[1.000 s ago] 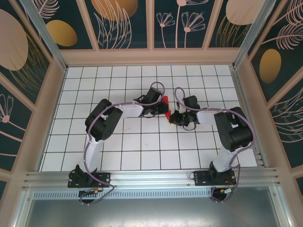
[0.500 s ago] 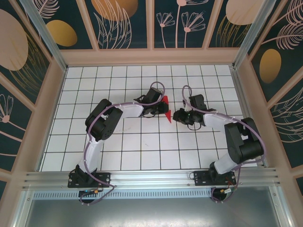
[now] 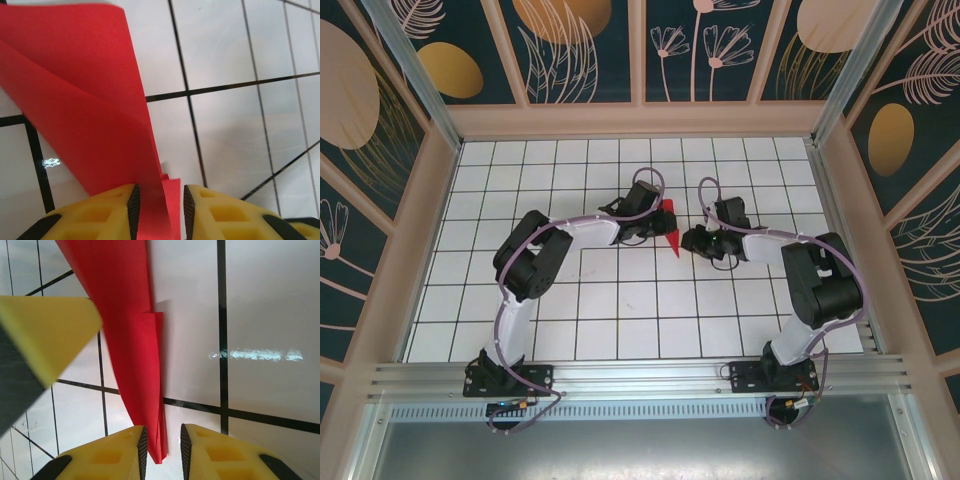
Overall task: Fold a paper plane with a square sheet of paper (pick it up from the middle)
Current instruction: Fold the wing for the fifth time at the center of the table.
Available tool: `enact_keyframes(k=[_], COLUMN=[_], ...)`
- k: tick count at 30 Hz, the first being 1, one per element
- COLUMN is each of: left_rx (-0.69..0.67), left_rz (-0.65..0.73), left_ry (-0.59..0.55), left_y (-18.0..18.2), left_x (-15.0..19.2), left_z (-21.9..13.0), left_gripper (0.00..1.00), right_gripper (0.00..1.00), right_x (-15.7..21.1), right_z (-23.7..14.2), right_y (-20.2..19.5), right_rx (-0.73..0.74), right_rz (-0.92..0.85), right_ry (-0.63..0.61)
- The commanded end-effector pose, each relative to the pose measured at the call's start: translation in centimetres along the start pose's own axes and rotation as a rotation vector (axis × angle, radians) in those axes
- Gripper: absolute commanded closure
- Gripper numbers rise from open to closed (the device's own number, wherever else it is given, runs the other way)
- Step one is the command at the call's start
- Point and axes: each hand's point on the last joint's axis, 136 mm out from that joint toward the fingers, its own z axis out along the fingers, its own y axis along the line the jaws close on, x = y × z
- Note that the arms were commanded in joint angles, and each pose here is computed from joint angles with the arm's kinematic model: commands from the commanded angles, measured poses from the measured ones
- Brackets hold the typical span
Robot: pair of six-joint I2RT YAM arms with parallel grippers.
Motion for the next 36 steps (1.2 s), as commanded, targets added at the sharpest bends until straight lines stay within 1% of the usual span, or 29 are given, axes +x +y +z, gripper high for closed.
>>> enact_keyframes(k=[1,10,12,18,23,27,36], left_rx=[0.022,0.005,0.007,0.003,0.003,0.002,0.004], left_rz=[-0.015,-0.022,-0.023,-0.026,-0.027,-0.032,-0.033], left_ry=[-0.08,-0.112,-0.113,-0.114,-0.116,-0.115,-0.119], left_y=[-1.4,-1.2,-1.3,-1.1,-1.1,-1.2,-1.4], left_x=[-2.3,-3.2,-3.4,-3.5,-3.6,-3.6,-3.9], left_z=[-2.1,-2.5,-2.5,-2.4,-2.5,-2.5,-2.5], left_gripper=[0.67,0.67,0.67,0.69,0.72,0.75,0.78], right_gripper=[0.71,0.69,0.68,0.67,0.67,0.67,0.67], right_x=[-2.1,-3.1,-3.3,-3.5,-3.7,-3.4,-2.6], right_z=[-0.6,-0.1,0.2,1.7,2.2,2.7,3.7], right_y=[1.3,2.4,2.9,3.2,3.6,3.9,3.0], right_rx=[-0.027,-0.052,-0.049,-0.031,-0.032,-0.042,-0.001], right_rz=[-0.047,-0.104,-0.136,-0.202,-0.246,-0.287,-0.339], right_ry=[-0.066,-0.099,-0.107,-0.12,-0.15,-0.154,-0.169])
